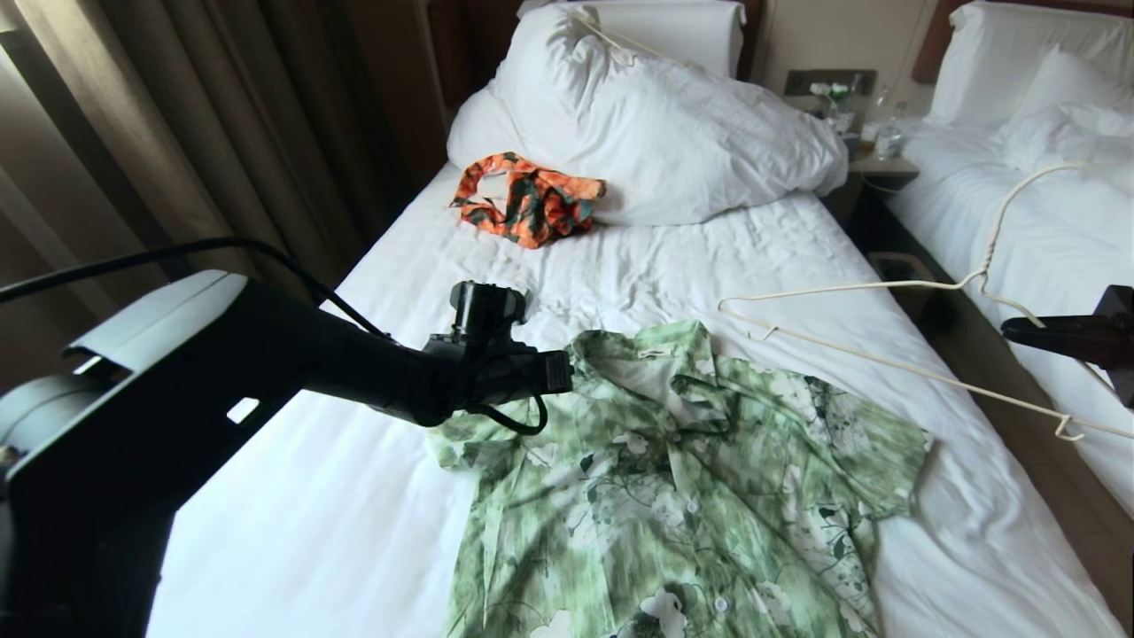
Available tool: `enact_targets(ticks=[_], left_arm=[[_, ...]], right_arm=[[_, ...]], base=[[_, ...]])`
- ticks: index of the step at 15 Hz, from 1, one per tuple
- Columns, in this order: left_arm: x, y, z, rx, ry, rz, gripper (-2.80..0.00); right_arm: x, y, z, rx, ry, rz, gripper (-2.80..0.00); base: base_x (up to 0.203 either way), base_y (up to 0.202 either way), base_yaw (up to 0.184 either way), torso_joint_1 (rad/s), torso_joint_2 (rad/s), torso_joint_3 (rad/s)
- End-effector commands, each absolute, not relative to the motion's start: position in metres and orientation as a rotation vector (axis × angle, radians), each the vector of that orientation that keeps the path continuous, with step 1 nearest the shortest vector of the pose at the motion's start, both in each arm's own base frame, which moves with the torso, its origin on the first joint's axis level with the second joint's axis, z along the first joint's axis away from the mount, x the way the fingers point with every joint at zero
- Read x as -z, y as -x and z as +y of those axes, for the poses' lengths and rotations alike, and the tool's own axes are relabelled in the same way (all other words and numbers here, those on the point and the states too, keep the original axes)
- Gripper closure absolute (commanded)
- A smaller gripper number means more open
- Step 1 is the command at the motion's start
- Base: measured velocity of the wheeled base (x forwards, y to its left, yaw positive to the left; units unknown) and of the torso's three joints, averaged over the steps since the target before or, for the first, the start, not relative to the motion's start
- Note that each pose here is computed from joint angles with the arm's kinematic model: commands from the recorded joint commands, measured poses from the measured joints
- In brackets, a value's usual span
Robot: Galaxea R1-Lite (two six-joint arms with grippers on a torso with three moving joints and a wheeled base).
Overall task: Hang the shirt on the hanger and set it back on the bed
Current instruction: Lift the shirt and hanger
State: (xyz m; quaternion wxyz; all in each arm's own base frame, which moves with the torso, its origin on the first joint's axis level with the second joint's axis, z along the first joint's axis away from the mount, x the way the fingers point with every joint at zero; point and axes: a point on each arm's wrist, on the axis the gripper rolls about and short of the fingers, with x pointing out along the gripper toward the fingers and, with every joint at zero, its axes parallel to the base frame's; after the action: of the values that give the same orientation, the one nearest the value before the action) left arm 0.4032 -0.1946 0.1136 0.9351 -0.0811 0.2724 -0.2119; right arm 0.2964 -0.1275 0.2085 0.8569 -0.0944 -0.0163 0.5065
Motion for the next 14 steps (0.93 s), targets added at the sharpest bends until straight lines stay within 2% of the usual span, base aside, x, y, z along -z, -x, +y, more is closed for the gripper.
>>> enact_targets(ticks=[1, 6, 14], left_arm=[[-0.113, -0.401, -0.209, 0.429, 0.174, 0.555, -2.80], [-0.115, -0.425, -0.235, 0.363, 0.214, 0.528, -2.80], [-0.075, -0.454, -0.240, 0.292, 0.203, 0.534, -2.80]], right_arm=[[-0.202, -0.299, -0.131, -1.062, 0.181, -0.033, 0.00], [-0.201, -0.298, -0.132, -1.061, 0.177, -0.031, 0.00], [-0.194, -0.300, -0.140, -1.042, 0.157, -0.017, 0.00]], base=[[0.000, 0.000, 0.000, 0.000, 0.00, 0.000], [0.000, 0.000, 0.000, 0.000, 0.00, 0.000], [0.000, 0.000, 0.000, 0.000, 0.00, 0.000]])
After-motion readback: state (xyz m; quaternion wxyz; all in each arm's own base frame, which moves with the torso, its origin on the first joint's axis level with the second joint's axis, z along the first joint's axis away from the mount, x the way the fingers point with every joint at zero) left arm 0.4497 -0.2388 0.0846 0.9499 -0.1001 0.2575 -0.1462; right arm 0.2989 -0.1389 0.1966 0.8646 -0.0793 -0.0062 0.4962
